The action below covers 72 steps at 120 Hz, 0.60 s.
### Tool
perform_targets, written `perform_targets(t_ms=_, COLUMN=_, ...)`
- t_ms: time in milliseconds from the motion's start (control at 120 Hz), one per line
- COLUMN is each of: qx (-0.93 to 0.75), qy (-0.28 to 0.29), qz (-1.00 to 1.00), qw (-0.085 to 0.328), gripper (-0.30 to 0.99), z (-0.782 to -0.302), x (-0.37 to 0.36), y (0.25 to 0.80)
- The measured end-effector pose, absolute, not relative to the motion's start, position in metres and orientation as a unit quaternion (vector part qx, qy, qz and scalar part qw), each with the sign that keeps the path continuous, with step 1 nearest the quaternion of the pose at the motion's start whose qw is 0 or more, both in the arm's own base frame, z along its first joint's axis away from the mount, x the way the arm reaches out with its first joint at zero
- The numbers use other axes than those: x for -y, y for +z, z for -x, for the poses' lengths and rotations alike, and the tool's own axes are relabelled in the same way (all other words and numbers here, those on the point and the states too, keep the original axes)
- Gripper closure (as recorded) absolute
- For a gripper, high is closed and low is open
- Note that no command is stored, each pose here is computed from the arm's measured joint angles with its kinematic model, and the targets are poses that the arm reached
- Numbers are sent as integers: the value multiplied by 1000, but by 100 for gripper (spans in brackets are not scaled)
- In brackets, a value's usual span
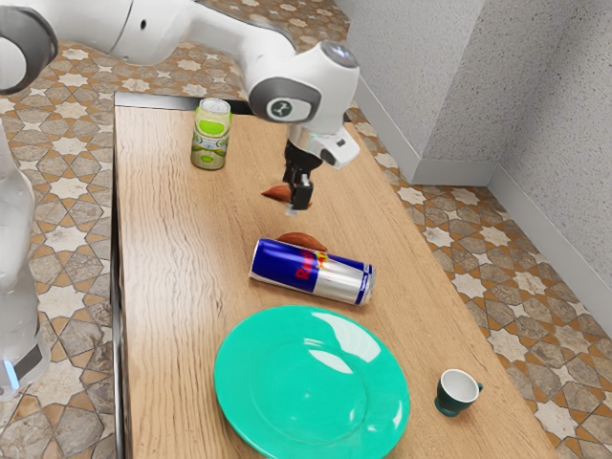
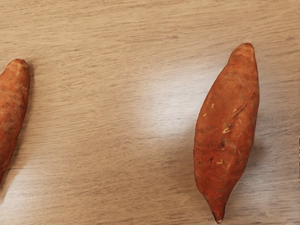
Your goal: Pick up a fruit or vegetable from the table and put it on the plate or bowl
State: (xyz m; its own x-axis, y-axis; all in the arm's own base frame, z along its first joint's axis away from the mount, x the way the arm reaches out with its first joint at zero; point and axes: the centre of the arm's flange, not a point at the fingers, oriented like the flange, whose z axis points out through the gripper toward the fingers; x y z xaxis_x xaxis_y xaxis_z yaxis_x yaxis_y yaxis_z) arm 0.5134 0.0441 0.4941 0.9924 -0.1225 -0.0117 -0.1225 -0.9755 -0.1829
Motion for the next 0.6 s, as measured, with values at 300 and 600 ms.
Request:
perform_targets(t_ms=300, qx=-76, qy=-12, qz=992, qw=95, gripper=0, z=-524, x=-40, y=481)
perform_targets(t_ms=600, qx=-76, qy=-20, qz=994, qw=78, gripper=0, z=-530, x=-37, y=460)
